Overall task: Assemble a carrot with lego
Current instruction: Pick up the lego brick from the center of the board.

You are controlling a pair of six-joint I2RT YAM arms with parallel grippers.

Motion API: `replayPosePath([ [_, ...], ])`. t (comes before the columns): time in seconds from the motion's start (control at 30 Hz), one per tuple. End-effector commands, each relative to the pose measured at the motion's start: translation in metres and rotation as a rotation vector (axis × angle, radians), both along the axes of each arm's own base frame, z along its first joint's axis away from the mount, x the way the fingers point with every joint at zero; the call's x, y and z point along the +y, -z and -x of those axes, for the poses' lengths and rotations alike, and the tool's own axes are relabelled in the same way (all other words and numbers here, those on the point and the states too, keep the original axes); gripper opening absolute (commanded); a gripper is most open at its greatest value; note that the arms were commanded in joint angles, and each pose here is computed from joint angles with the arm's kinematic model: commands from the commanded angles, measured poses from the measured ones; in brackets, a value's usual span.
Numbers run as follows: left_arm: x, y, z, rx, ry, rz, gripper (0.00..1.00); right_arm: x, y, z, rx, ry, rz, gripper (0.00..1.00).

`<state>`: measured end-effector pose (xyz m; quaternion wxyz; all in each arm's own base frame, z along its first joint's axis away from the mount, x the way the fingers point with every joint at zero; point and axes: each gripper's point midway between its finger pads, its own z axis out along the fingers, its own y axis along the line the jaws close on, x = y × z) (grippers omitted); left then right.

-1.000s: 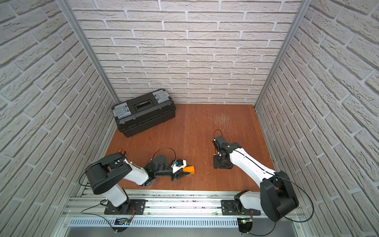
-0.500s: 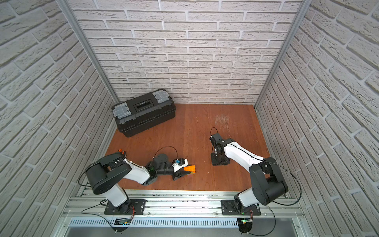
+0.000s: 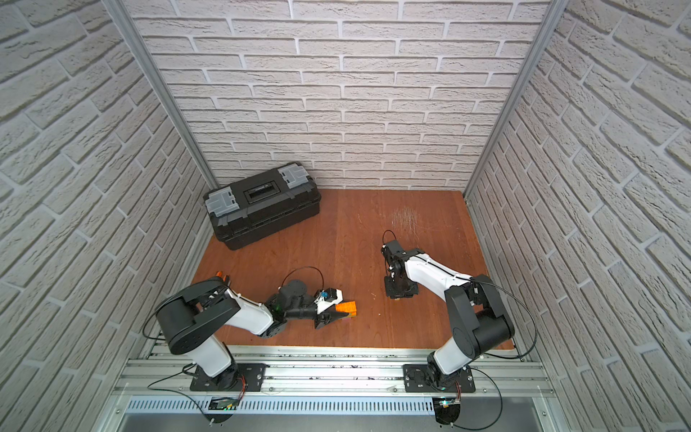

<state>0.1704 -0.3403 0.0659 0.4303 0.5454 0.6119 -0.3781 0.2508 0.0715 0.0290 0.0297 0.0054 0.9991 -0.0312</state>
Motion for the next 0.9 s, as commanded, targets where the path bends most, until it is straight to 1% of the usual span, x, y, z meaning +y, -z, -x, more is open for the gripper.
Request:
replayPosePath([
  [0.0, -0.004, -0.002, 0.001, -0.003, 0.018, 0.000, 0.00, 0.001, -0.004, -0.014, -0.035, 0.000, -0.006, 0.31],
  [0.1, -0.004, 0.000, 0.002, 0.000, 0.021, -0.006, 0.00, 0.002, -0.001, -0.016, -0.028, 0.000, -0.008, 0.28],
  [0.27, -0.004, 0.001, 0.002, 0.007, 0.021, -0.004, 0.00, 0.001, 0.004, -0.015, -0.012, 0.009, -0.004, 0.21],
  [0.43, -0.005, 0.002, 0.002, 0.009, 0.020, -0.006, 0.00, -0.003, 0.005, -0.008, 0.003, 0.022, 0.007, 0.12],
  [0.57, -0.005, 0.004, 0.002, 0.014, 0.019, -0.007, 0.00, -0.005, 0.004, -0.001, 0.019, 0.027, 0.012, 0.02],
  [0.7, -0.007, 0.005, 0.002, 0.015, 0.018, -0.004, 0.00, -0.005, -0.011, 0.004, 0.008, 0.040, -0.002, 0.02],
  [0.8, -0.009, 0.006, 0.003, 0.012, 0.013, -0.002, 0.00, -0.002, -0.033, 0.009, 0.004, 0.047, -0.024, 0.02],
  [0.87, -0.010, 0.007, 0.003, 0.010, 0.010, 0.000, 0.00, 0.003, -0.053, 0.012, -0.023, 0.047, -0.051, 0.02],
])
